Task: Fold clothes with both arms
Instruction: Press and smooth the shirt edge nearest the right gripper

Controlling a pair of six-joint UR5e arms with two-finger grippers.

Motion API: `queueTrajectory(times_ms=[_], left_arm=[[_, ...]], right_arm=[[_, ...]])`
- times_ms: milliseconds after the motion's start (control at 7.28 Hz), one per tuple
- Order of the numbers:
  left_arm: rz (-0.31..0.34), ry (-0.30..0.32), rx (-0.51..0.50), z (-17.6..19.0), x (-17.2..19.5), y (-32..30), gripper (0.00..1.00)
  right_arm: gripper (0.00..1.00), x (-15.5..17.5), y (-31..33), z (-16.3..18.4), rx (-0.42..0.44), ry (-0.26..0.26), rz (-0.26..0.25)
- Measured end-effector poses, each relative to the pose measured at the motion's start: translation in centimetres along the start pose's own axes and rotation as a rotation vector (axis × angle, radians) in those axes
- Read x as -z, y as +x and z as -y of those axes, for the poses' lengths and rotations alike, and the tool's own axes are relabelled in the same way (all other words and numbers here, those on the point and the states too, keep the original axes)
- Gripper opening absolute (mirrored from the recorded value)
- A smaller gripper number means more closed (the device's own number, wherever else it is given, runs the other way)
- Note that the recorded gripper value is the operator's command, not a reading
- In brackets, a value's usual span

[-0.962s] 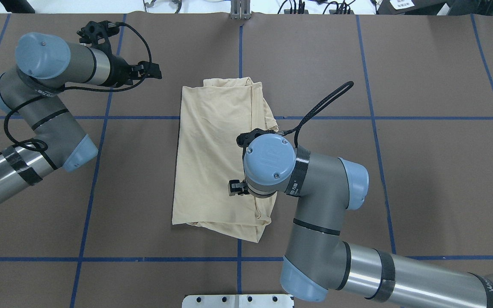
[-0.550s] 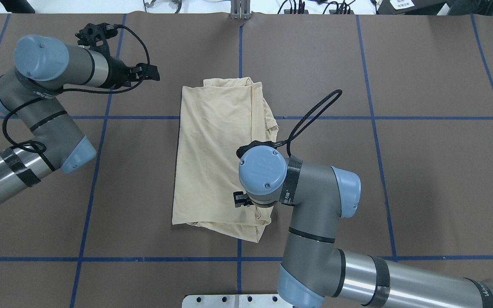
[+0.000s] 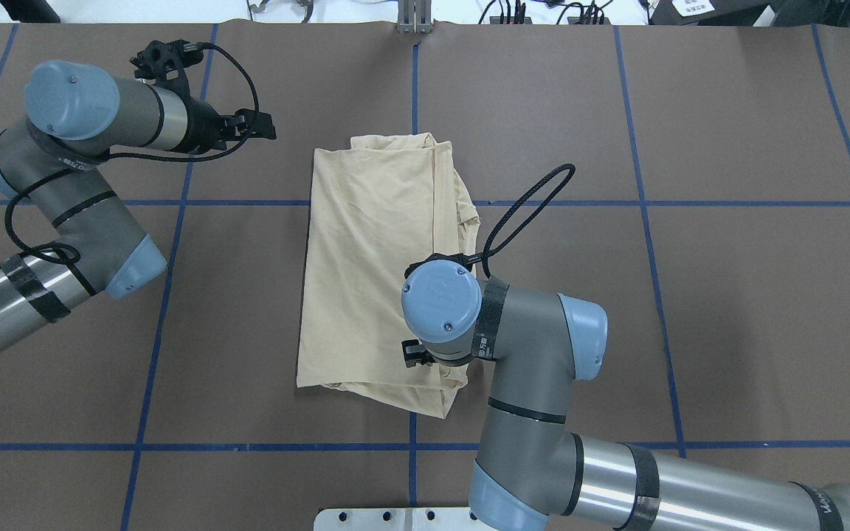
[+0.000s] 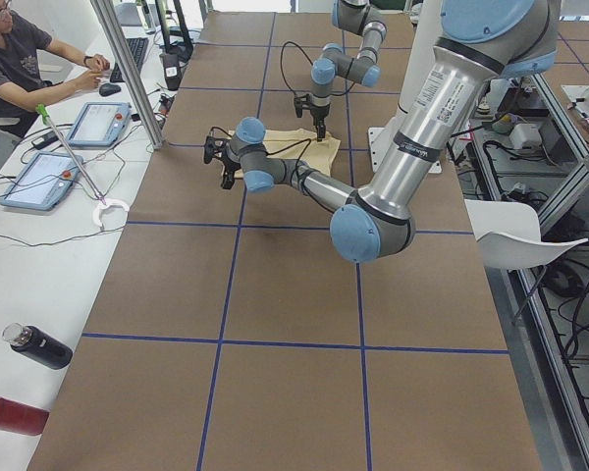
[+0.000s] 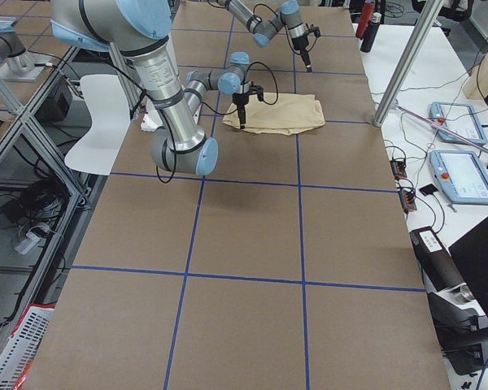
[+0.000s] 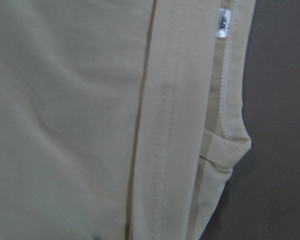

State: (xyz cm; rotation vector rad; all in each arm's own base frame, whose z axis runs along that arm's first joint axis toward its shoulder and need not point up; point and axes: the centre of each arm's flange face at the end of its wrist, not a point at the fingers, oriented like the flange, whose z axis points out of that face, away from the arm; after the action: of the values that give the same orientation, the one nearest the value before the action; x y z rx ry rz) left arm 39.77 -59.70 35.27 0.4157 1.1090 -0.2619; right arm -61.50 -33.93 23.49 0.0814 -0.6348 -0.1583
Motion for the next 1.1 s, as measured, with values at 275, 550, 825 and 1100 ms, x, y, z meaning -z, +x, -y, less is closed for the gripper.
queueTrajectory(times_ms=[275, 550, 825, 1100], left_arm=[[-0.001, -0.001, 0.0, -0.1, 0.0, 0.1, 1.0], [-0.004, -0.001, 0.002, -0.1, 0.0, 0.4, 1.0], [-0.008, -0.002, 0.003, -0.2, 0.0, 0.6, 1.0], [-0.011, -0.002, 0.004, -0.2, 0.1, 0.8, 1.0]], right_arm=[[0.99, -0.4, 0.3, -0.3, -0.002, -0.016, -0.023], [0.99, -0.8, 0.8, -0.4, -0.001, -0.032, -0.054], [0.99, -1.1, 1.4, -0.3, 0.013, -0.041, -0.073], [0.99, -1.2, 2.2, 0.3, 0.008, -0.04, -0.088]])
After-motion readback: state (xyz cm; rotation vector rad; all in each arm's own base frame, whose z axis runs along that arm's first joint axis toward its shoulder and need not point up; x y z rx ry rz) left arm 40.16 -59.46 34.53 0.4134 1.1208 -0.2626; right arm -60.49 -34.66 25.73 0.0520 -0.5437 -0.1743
